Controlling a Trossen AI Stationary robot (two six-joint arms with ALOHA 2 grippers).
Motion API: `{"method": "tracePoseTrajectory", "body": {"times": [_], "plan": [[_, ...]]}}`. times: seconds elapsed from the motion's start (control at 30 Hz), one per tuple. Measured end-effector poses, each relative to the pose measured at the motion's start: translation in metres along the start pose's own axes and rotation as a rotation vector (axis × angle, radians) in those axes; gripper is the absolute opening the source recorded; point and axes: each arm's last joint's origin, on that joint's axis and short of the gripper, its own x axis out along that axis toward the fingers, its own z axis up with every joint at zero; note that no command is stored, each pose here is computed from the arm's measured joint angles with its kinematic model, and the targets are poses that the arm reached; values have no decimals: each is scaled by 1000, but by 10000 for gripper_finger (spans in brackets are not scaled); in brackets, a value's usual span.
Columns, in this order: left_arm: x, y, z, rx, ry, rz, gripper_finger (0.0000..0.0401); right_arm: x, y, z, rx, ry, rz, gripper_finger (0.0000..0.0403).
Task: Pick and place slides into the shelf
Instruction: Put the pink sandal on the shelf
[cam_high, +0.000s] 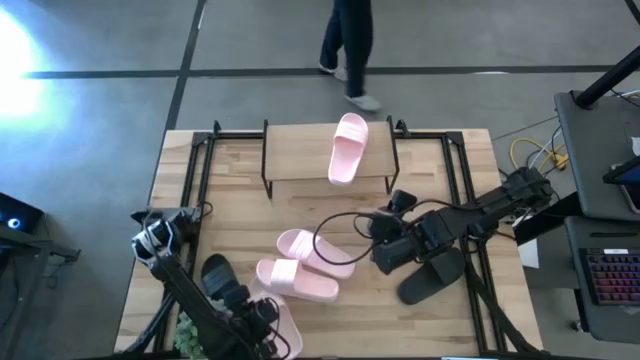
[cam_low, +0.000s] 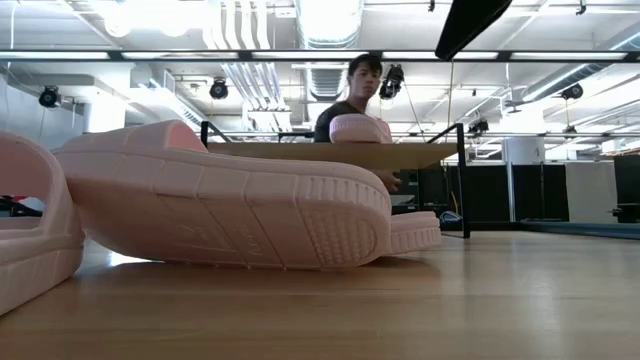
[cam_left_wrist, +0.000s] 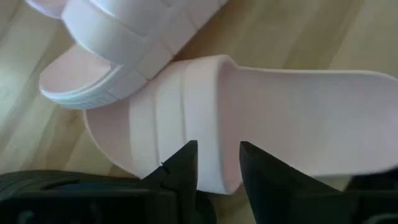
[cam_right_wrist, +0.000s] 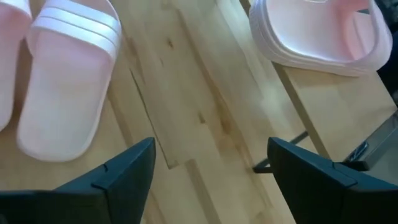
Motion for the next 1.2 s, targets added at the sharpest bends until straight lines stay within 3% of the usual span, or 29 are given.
{"method": "tracePoseTrajectory", "body": {"times": [0.27, 0.57, 0.9, 1.2], "plan": [[6, 2, 0, -15, 5, 29, 105, 10, 3, -12, 5, 23, -33, 304], [35, -5, -8, 19, 27, 132, 105, 21, 5, -25, 21, 63, -60, 302], [25, 18, 4, 70, 62, 369, 105, 22, 6, -26, 37, 67, -57, 302], [34, 25, 0, 111, 57, 429, 105, 22, 6, -26, 52, 66, -57, 302]]}}
